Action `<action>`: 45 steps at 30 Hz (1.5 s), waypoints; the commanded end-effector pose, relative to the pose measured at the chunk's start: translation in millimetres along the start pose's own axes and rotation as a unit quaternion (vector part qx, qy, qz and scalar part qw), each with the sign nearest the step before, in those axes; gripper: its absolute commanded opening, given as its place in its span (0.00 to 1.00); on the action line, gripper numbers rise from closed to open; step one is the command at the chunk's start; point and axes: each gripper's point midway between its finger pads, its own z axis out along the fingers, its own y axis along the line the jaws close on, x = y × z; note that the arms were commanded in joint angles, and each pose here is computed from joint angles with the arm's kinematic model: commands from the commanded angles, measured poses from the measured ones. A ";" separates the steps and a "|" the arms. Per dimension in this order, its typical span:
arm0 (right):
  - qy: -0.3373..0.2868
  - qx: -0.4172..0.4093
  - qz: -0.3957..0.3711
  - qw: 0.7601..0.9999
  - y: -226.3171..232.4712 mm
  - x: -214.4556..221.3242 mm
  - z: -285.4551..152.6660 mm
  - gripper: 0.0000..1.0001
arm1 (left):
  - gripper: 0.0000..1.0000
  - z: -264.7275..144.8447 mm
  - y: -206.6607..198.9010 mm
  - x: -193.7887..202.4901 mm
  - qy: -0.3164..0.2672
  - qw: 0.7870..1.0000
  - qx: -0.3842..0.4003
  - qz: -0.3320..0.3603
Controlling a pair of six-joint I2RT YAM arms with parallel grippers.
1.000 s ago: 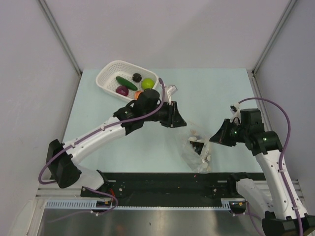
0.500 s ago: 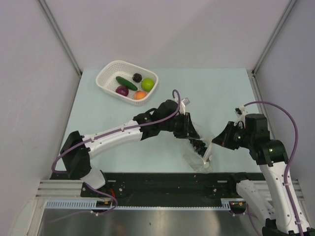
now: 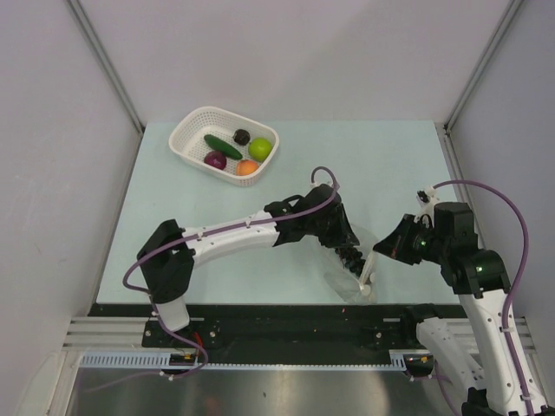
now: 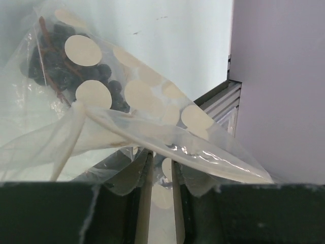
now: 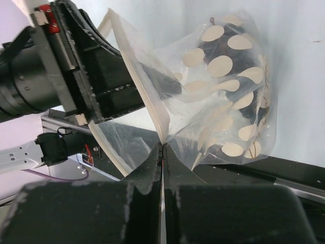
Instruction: Open the zip-top bag and remove the fake food
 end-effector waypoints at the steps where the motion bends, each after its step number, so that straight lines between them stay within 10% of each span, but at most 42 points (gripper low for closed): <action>1: -0.024 -0.032 -0.010 0.999 18.8 -14.0 -7.2 0.00 | 0.24 10.0 -3.1 -6.8 -0.016 1.000 -0.003 -0.015; 15: 0.007 -0.195 -0.019 0.981 94.0 -35.3 3.7 0.00 | 0.28 -25.3 29.0 -38.3 -0.082 0.995 -0.051 0.033; 34: 0.020 -0.108 0.028 0.994 37.2 8.3 8.1 0.00 | 0.56 30.8 62.5 -9.1 -0.002 0.996 -0.071 0.053; 45: 0.014 -0.072 0.028 0.997 24.1 15.2 -3.3 0.00 | 0.38 65.4 77.3 5.4 0.023 0.992 -0.082 0.091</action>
